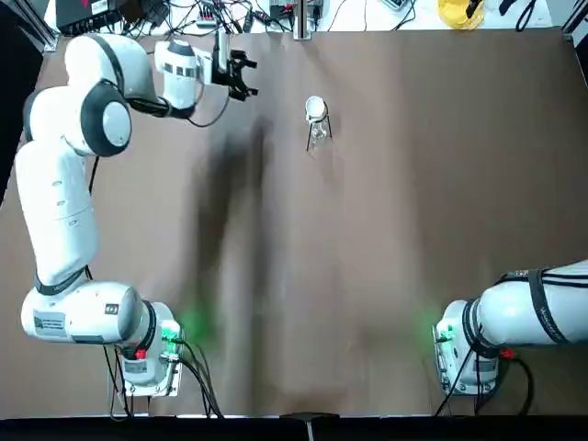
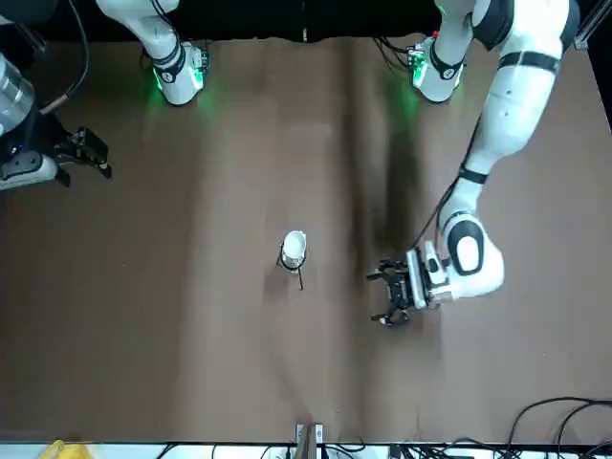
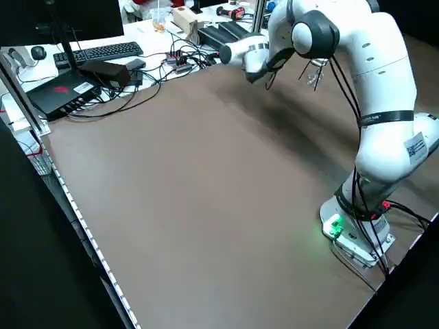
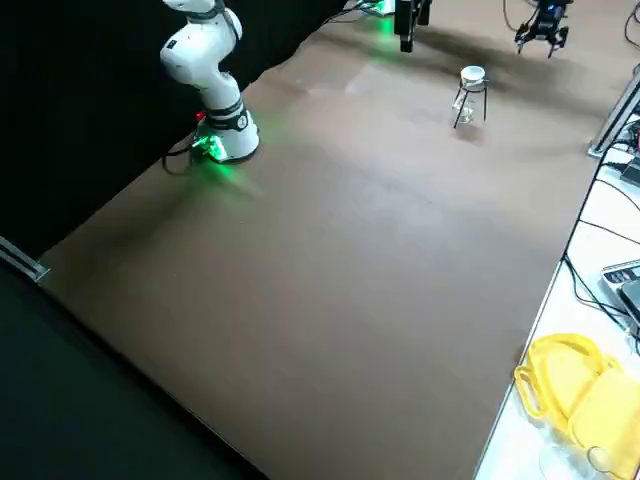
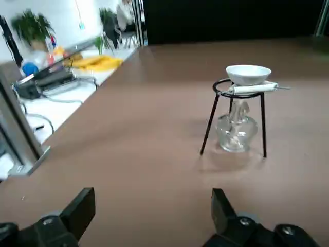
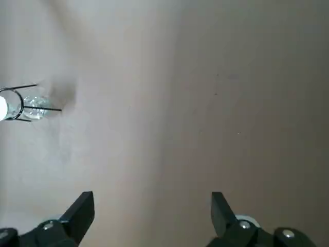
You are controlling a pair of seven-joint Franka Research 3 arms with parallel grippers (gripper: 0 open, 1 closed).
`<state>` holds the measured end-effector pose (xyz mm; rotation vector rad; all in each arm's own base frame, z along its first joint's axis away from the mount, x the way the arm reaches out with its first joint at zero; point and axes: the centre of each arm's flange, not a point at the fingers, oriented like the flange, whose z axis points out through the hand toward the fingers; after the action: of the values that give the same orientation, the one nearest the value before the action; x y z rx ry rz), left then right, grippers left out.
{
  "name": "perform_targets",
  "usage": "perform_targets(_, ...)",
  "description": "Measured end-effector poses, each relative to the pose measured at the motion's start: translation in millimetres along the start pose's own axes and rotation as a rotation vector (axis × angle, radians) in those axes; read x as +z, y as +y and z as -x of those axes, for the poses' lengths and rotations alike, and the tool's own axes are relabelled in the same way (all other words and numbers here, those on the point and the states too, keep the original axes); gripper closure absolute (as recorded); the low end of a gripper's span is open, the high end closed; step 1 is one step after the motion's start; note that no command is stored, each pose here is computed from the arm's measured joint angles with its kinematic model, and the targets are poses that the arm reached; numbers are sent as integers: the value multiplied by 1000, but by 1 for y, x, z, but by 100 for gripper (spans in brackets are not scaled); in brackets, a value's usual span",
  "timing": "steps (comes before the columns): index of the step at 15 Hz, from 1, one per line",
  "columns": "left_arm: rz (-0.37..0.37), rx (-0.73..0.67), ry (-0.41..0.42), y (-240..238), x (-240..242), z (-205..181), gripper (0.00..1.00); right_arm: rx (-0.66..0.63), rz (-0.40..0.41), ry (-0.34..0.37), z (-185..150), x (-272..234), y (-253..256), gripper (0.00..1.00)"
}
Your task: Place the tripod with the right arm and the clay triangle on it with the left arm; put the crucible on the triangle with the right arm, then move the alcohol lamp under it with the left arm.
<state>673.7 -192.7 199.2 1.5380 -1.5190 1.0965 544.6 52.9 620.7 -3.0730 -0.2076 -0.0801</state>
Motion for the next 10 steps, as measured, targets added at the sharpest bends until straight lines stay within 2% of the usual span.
perform_targets(5, 41, -87, -191, -26, -70, -58, 0, -56, -4, -36, -3, 20, -31, 0)
perform_targets(10, 17, -262, -352, -31, -123, -116, 0, -81, -4, -79, -13, 46, -45, 0)
